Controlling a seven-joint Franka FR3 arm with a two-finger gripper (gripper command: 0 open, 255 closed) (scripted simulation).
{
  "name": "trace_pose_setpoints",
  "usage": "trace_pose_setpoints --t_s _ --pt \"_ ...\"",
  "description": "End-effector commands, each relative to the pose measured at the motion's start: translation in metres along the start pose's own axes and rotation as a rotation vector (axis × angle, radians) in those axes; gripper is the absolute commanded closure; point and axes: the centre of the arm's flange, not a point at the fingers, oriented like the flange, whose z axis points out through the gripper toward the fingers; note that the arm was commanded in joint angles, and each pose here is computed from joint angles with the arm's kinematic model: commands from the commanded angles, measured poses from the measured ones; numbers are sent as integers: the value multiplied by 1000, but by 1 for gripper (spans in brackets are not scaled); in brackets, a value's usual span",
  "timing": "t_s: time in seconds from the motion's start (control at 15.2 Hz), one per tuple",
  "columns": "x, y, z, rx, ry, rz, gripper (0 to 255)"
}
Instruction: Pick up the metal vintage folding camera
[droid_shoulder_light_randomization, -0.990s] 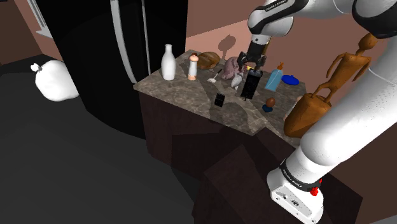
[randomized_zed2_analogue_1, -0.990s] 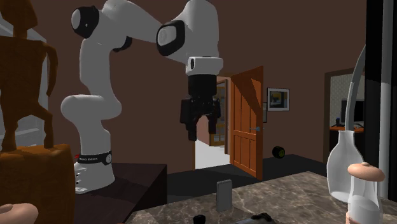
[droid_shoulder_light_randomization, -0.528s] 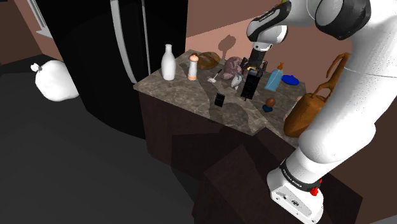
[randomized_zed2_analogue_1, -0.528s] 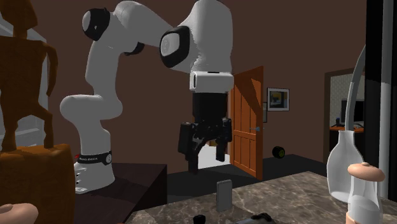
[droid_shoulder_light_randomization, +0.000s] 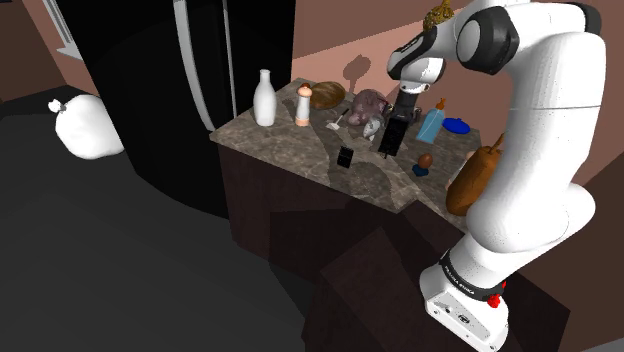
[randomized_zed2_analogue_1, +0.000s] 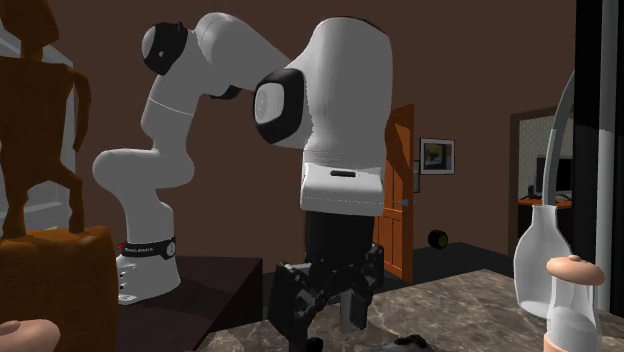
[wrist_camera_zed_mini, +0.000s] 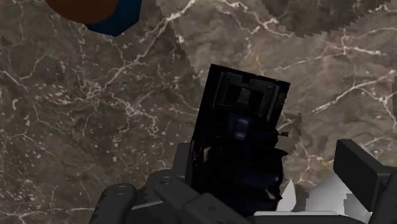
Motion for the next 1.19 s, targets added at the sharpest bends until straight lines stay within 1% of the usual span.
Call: trace_pose_setpoints --t_s 0.0,0.33,0.46,0.53,1.12 --pt "4 4 12 -1 -2 8 0" --pt "7 4 38 -1 -2 8 0" --pt "7 4 41 -1 -2 8 0" --pt "7 3 42 -1 -2 8 255" --pt "7 4 41 -1 -2 8 255"
